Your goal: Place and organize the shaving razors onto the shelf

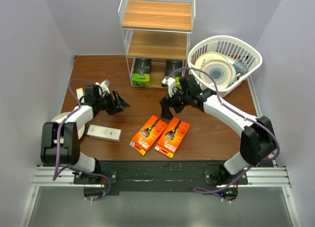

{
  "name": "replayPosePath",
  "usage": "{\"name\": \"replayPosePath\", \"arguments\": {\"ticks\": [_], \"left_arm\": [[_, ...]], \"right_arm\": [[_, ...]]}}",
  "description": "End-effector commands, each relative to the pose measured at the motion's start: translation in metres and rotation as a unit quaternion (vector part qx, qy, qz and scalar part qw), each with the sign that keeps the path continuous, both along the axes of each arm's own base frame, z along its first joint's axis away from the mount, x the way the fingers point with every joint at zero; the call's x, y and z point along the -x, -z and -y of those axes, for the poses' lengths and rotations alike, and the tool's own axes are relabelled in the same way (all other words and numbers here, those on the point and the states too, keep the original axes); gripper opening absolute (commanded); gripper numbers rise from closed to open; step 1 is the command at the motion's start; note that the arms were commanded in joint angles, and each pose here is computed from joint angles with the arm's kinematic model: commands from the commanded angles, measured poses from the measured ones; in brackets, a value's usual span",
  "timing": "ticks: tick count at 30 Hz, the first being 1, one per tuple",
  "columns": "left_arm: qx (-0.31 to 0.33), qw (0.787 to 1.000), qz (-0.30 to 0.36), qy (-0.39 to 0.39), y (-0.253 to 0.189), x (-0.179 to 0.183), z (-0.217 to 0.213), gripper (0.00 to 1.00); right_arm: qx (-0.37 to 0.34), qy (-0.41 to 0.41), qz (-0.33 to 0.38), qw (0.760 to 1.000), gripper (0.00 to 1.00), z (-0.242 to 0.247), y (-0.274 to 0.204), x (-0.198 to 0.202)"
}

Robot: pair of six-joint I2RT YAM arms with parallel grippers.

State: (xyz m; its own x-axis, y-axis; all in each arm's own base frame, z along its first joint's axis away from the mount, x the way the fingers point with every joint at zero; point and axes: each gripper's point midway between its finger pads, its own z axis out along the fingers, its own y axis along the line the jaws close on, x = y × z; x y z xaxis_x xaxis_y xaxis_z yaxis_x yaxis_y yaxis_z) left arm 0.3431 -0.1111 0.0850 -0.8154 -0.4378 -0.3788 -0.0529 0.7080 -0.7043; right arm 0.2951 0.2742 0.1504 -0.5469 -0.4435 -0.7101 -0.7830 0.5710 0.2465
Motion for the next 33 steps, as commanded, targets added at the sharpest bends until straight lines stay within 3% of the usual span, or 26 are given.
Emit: {"name": "replayPosePath", "arguments": {"ticks": [1, 4, 7, 10, 12, 20, 26, 33], "left_arm": [[-0.015, 0.99, 0.042, 0.134, -0.001, 0.05, 0.041, 0.67], [-0.039, 0.988, 0.037, 0.148, 0.008, 0.062, 0.05, 0.68], [-0.049, 0.988, 0.012, 0.148, 0.025, 0.073, 0.052, 0.66], [-0.044, 0.988, -0.008, 0.151, 0.038, 0.082, 0.057, 0.5], [-0.05, 0.986, -0.01, 0.157, 0.043, 0.084, 0.062, 0.48], [-0.095, 0.99, -0.019, 0.106, 0.042, 0.07, 0.048, 0.63], [-0.083, 0.991, -0.033, 0.096, 0.041, 0.087, 0.036, 0.66], [-0.048, 0.993, -0.015, 0.11, 0.037, 0.097, 0.044, 0.66]], "right_arm": [[0.031, -0.099, 0.004, 0.995, 0.95, -0.009, 0.025, 0.048], [0.045, -0.109, 0.004, 0.993, 0.94, -0.023, 0.043, 0.062], [0.052, -0.032, -0.011, 0.998, 0.92, -0.028, 0.062, 0.048], [0.057, -0.008, -0.019, 0.998, 0.86, -0.036, 0.076, 0.043], [0.083, 0.024, -0.003, 0.996, 0.85, -0.034, 0.084, 0.03], [0.115, 0.063, -0.017, 0.991, 0.77, -0.047, 0.118, 0.002], [0.148, 0.091, 0.012, 0.985, 0.72, -0.05, 0.132, -0.039], [0.161, 0.068, 0.056, 0.983, 0.63, -0.058, 0.138, -0.089]]}}
